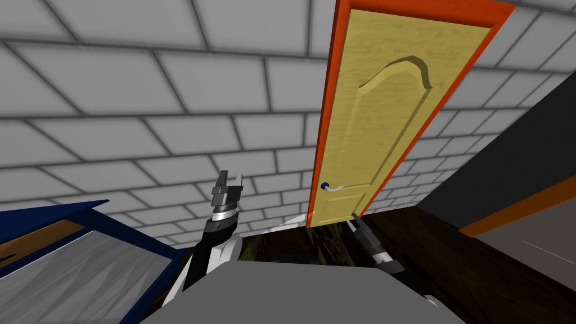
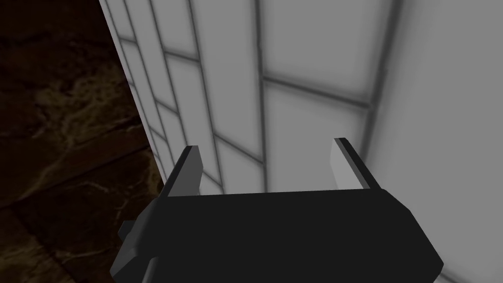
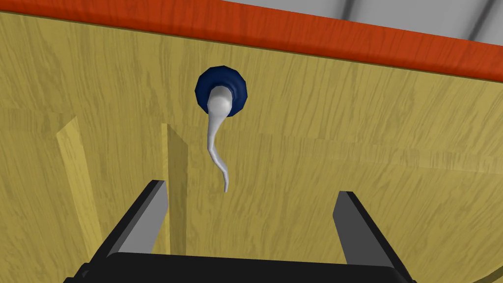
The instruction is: Pull the door open
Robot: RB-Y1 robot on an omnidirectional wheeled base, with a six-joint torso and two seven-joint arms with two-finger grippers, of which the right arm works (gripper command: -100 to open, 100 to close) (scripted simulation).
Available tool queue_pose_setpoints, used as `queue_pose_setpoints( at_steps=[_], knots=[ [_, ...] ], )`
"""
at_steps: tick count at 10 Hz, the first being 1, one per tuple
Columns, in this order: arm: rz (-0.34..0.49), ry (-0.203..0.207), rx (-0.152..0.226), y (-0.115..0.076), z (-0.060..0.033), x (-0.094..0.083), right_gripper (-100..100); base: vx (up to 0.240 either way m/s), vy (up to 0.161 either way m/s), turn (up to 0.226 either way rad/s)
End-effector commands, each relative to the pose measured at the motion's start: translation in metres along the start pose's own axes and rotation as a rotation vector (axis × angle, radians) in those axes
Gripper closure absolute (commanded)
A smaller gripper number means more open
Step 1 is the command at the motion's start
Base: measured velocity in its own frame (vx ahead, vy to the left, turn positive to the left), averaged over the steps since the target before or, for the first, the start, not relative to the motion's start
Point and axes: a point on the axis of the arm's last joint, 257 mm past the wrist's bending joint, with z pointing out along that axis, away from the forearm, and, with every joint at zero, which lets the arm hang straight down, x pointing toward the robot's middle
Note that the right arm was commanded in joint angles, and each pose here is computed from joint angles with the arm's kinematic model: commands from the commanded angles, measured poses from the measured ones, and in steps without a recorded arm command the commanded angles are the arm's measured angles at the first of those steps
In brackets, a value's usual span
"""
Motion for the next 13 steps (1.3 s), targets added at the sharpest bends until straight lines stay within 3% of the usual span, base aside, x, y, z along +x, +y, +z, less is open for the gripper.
queue_pose_setpoints(
  at_steps=[1, 7, 8, 9, 13],
  knots=[
    [-0.005, -0.003, 0.013, -0.005, -0.0043, -0.006, -100, 0.138, -0.036, 0.032],
    [-0.028, -0.018, 0.069, -0.022, -0.027, -0.036, -100, 0.152, -0.02, 0.032],
    [-0.026, -0.017, 0.065, -0.021, -0.0249, -0.033, -100, 0.075, -0.014, 0.009],
    [-0.028, -0.051, 0.07, -0.022, -0.0216, -0.048, -100, 0.135, 0.019, 0.223],
    [-0.029, -0.117, 0.079, -0.026, -0.0161, -0.073, -100, 0.195, 0.005, 0.198]
  ],
)
